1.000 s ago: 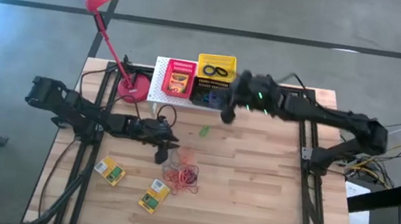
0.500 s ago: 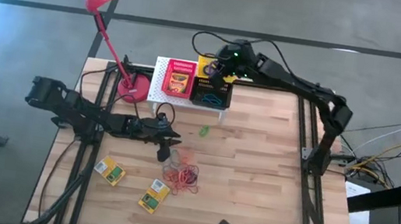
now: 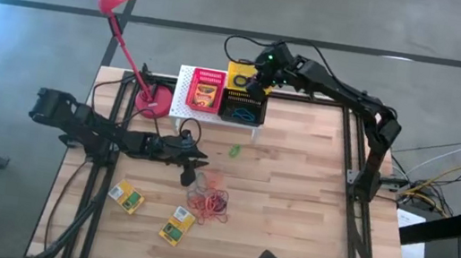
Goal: Pick & Place Office Desk Supplies
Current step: Put the purple spring keychain into the yellow bin on the shelf, then put the orange rubber band into the black bin on the shelf
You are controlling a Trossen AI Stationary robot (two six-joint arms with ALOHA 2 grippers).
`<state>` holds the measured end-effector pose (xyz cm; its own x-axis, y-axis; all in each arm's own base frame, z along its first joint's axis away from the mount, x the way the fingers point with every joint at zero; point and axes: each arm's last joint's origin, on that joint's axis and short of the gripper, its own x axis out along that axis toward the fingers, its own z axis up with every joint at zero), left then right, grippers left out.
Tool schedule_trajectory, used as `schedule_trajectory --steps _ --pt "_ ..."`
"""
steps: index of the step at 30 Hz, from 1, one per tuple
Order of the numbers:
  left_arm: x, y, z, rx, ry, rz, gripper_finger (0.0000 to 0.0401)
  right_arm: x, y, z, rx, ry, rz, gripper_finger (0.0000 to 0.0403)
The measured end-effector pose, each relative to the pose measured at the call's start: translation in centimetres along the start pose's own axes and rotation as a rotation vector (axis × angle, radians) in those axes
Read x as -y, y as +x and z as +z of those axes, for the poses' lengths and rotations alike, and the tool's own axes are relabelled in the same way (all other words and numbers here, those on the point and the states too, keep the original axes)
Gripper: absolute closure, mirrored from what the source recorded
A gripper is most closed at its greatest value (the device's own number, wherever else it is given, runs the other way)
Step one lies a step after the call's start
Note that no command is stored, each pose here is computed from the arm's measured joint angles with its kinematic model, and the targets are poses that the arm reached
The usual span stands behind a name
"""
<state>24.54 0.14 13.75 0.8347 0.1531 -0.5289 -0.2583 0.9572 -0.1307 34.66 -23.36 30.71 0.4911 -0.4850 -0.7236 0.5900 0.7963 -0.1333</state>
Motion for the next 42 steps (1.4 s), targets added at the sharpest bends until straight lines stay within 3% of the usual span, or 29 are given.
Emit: schedule_trajectory --steps 6,11,17,24,27,32,36,42 --pt "0.0 0.0 0.0 0.0 0.0 0.0 0.0283 0.2 -0.2 0.0 -0.003 0.002 -0.001 0.0312" --pt "0.0 0.0 0.0 0.0 -0.001 0.0 0.0283 0.0 -2.9 0.7 0.065 -0.016 0.005 0.0269" --pt "0.0 0.0 0.0 0.0 -0.003 0.0 0.0283 -4.1 -7.3 -0.1 0.113 -0.111 0.095 0.0256" --pt "0.1 0.0 0.0 -0.007 -0.003 -0.026 0.0283 -11.3 -10.0 -6.0 0.103 -0.201 0.265 0.0271" --pt "0.3 0.0 -0.1 -0.031 0.007 -0.114 0.0283 -14.2 -9.9 -9.7 0.112 -0.185 0.346 0.0278" --pt "1.5 -0.3 -0.9 -0.106 0.134 -0.28 0.0283 -18.2 -8.6 -15.5 0.217 -0.119 0.486 0.0285" --pt "2.5 -0.5 -1.2 -0.101 0.242 -0.297 0.0283 -20.1 -7.1 -18.8 0.392 -0.032 0.536 0.0291" --pt "2.8 -0.2 -0.1 -0.106 0.202 -0.277 0.0256 -20.3 -5.4 -21.4 0.446 0.004 0.544 0.03"
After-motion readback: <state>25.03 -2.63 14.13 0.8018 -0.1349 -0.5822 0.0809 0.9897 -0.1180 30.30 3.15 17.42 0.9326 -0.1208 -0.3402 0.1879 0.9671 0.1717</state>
